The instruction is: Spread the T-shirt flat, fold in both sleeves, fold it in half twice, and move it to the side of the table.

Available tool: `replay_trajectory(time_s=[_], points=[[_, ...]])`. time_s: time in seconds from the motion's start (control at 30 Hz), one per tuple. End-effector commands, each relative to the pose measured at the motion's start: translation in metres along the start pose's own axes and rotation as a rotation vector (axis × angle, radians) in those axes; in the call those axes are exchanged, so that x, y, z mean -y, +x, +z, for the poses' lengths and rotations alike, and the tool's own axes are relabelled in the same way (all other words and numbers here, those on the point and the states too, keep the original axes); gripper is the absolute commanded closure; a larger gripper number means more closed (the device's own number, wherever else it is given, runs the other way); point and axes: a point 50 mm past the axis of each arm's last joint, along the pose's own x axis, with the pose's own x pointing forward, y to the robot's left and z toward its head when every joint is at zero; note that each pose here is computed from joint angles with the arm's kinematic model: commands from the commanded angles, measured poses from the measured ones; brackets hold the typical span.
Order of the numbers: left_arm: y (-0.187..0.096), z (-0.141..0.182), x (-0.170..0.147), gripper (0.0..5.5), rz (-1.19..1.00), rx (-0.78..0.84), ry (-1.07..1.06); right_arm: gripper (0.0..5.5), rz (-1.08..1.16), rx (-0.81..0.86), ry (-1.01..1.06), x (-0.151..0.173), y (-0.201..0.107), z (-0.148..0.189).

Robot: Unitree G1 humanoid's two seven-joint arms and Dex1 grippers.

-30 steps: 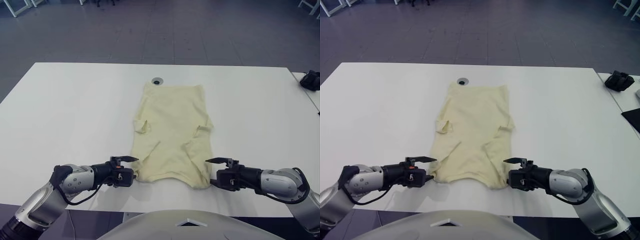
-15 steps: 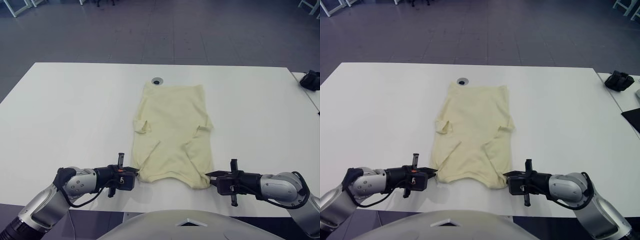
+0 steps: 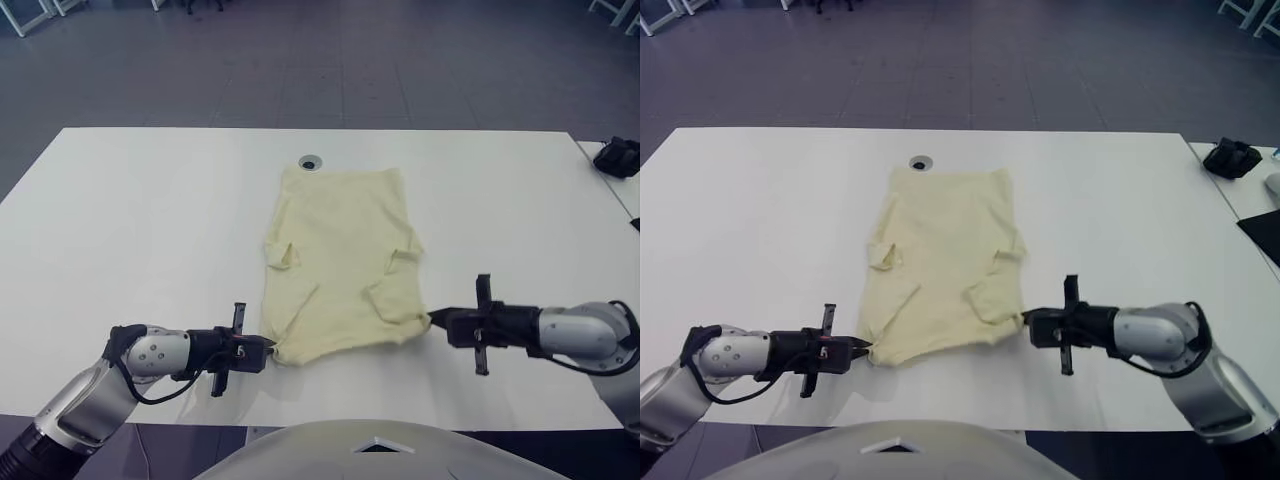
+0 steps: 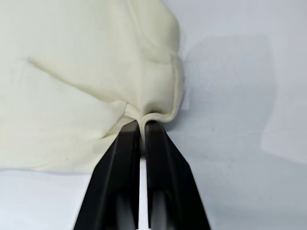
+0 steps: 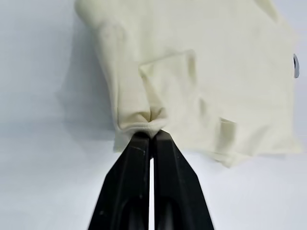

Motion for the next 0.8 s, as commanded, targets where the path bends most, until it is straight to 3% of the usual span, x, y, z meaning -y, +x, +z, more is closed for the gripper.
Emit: replay_trajectory(time_s=[0.03,0.2,0.8], points=[[-0.007,0.014,-0.006,5.5,-0.051,0.062,-0.042,5.46,0.098,0.052,0.043,-0.006,-0.002,0.012],[-0.012,0.024,0.003,5.5,-0.149,0.099,-0.084,5.46,0.266,0.073,0.149,-0.03,-0.007,0.019],[-0.031,0.028,0.023,5.5,-0.435,0.212,-0.357,5.46,0.588,0.11,0.402,-0.057,-0.021,0.027]])
